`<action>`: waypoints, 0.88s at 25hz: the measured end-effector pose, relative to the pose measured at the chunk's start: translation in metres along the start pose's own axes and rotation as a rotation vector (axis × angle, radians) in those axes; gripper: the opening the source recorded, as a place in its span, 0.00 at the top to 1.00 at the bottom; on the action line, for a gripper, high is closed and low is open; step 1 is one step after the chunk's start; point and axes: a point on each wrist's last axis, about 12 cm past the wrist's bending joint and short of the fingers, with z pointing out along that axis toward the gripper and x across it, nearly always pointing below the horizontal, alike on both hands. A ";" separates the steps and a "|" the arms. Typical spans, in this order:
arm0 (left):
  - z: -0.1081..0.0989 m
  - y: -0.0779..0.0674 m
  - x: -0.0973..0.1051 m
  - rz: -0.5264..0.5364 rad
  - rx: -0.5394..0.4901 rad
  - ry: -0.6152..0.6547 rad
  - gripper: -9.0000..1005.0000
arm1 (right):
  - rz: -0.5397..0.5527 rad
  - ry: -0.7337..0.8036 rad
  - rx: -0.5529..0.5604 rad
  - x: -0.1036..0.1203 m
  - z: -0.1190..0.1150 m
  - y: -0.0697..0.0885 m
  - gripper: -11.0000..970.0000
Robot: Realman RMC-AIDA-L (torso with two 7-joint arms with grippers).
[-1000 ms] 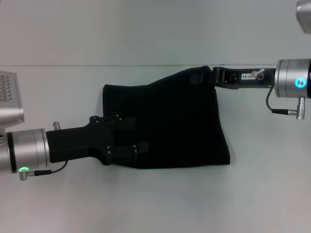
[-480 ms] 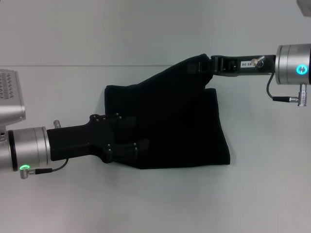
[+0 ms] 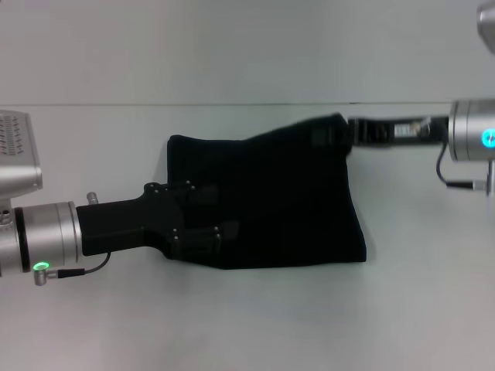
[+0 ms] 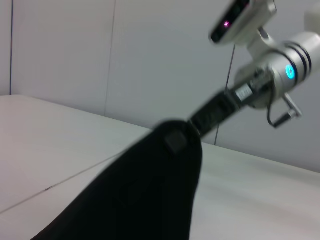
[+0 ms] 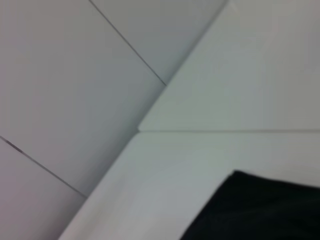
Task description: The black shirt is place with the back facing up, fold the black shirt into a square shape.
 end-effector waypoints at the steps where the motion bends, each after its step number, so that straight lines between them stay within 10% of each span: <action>1: 0.000 0.000 0.000 -0.003 -0.003 0.001 0.28 | 0.011 0.005 0.009 0.006 0.000 -0.003 0.93; 15: 0.008 0.001 0.002 -0.016 -0.015 0.010 0.28 | 0.172 0.013 0.080 0.071 -0.014 -0.036 0.91; 22: 0.010 0.002 0.002 -0.017 -0.019 0.009 0.28 | 0.219 -0.017 0.151 0.082 -0.029 -0.053 0.74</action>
